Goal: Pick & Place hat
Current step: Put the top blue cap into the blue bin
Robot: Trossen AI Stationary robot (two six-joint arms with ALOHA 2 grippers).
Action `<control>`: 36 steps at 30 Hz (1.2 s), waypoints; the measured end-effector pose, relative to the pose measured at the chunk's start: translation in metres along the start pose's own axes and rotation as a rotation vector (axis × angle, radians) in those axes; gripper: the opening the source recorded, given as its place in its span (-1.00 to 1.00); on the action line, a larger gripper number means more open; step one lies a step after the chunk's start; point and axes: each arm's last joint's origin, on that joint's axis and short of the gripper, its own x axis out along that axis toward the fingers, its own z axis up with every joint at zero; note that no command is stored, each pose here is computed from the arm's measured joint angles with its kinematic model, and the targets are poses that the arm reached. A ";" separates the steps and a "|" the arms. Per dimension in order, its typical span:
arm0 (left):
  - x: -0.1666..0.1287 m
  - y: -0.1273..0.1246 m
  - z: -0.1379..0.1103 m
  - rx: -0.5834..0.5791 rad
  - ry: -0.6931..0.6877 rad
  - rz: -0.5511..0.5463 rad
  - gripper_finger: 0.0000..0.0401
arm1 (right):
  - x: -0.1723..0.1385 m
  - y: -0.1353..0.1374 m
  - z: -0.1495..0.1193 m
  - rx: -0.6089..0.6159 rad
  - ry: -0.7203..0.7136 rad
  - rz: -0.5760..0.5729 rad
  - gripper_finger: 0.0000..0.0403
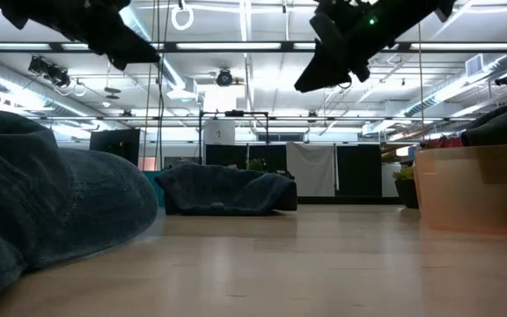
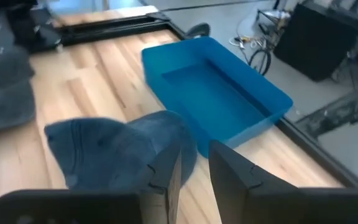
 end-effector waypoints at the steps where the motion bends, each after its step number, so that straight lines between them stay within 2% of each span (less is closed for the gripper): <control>1: 0.000 -0.001 -0.003 0.011 0.026 -0.022 -0.34 | 0.002 -0.001 0.000 0.023 0.003 -0.007 -0.57; 8: -0.005 -0.007 -0.030 0.114 0.295 -0.143 -0.34 | 0.018 -0.012 -0.005 0.083 0.040 -0.065 -0.57; 12: -0.005 -0.007 -0.030 0.127 0.290 -0.144 -0.34 | 0.029 -0.015 -0.010 0.089 0.057 -0.090 -0.57; 16: -0.001 -0.005 -0.023 0.033 0.225 -0.119 -0.34 | 0.038 -0.015 -0.014 0.008 0.074 -0.101 -0.57; 20: 0.006 -0.004 -0.025 -0.098 0.262 -0.091 -0.34 | 0.042 -0.014 -0.015 -0.046 0.066 -0.097 -0.57; 24: 0.015 -0.002 -0.029 -0.122 0.320 -0.040 -0.34 | 0.043 -0.009 -0.012 -0.041 0.051 0.052 -0.57; 27: 0.022 -0.001 -0.032 -0.122 0.350 -0.032 -0.34 | 0.044 -0.007 -0.010 0.012 0.028 0.088 -0.57; 32: 0.032 0.001 -0.033 -0.123 0.362 -0.032 -0.34 | 0.051 -0.001 -0.014 -0.129 0.033 0.193 -0.57; 36: 0.036 0.002 -0.031 -0.178 0.328 -0.017 -0.34 | 0.065 0.009 -0.018 -0.122 0.000 0.307 -0.54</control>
